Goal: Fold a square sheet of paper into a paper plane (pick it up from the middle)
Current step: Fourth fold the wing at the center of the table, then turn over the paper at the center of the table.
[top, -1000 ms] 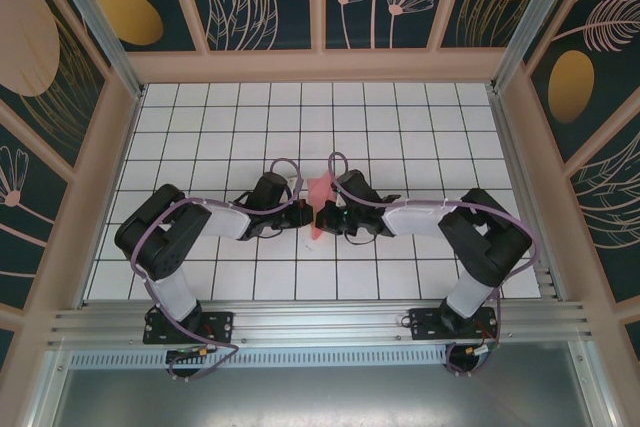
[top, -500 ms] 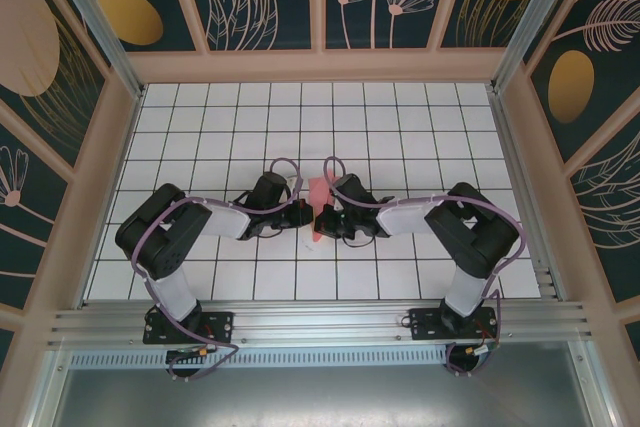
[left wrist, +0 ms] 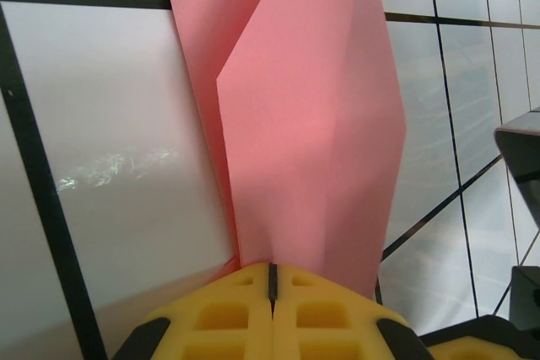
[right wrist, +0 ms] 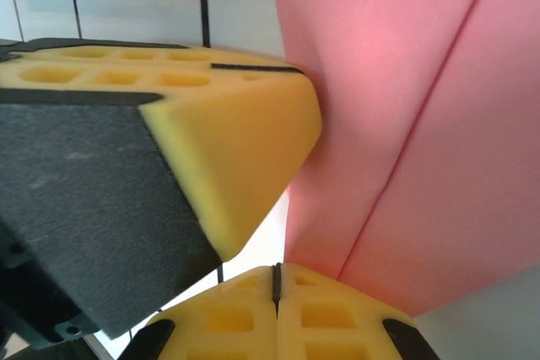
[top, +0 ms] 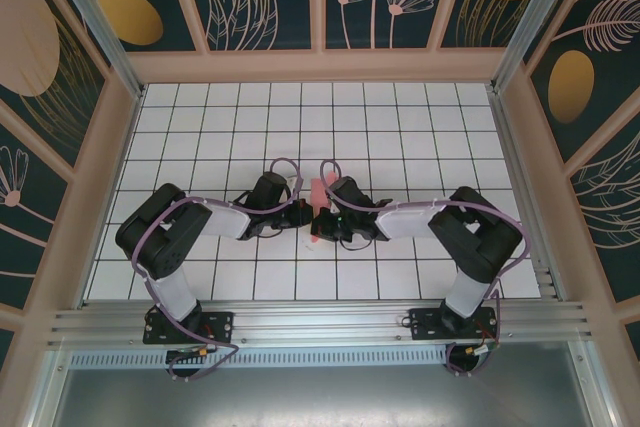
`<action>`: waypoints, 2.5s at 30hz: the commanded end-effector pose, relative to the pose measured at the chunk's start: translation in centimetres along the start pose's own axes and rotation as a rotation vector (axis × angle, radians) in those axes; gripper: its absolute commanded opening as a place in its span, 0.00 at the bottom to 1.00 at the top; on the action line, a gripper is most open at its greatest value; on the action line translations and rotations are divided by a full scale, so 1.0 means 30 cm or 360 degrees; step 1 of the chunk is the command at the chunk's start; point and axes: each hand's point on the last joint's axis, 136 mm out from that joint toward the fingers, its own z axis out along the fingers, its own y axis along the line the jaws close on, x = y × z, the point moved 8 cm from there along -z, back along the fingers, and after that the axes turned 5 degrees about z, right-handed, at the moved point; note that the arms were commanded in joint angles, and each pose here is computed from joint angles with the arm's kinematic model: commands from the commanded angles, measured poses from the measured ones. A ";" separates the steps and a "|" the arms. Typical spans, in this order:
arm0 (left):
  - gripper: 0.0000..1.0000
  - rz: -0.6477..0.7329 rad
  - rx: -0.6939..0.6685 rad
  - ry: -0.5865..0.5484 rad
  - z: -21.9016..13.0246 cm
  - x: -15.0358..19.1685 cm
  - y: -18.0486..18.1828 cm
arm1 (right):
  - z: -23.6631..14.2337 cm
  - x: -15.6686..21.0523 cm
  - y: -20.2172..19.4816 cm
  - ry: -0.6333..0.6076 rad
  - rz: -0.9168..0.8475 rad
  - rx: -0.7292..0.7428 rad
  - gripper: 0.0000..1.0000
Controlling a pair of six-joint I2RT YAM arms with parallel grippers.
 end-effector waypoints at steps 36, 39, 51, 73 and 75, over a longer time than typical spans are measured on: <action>0.00 -0.0083 -0.0101 0.0215 0.039 0.115 0.077 | -0.138 -0.036 0.040 -0.0232 -0.0095 0.0171 0.19; 0.00 -0.0072 -0.0096 0.0214 0.036 0.113 0.073 | -0.184 -0.115 -0.031 -0.0328 0.0038 0.0171 0.31; 0.00 -0.0086 -0.0060 0.0208 0.034 0.113 0.065 | -0.158 -0.252 -0.117 -0.0370 0.0194 0.0126 0.55; 0.00 -0.0105 0.0040 0.0261 0.028 0.136 0.054 | -0.087 -0.278 -0.085 -0.0249 0.0173 -0.0117 0.49; 0.00 -0.0103 0.0045 0.0258 0.029 0.133 0.051 | -0.089 -0.278 -0.082 -0.0250 0.0163 -0.0136 0.49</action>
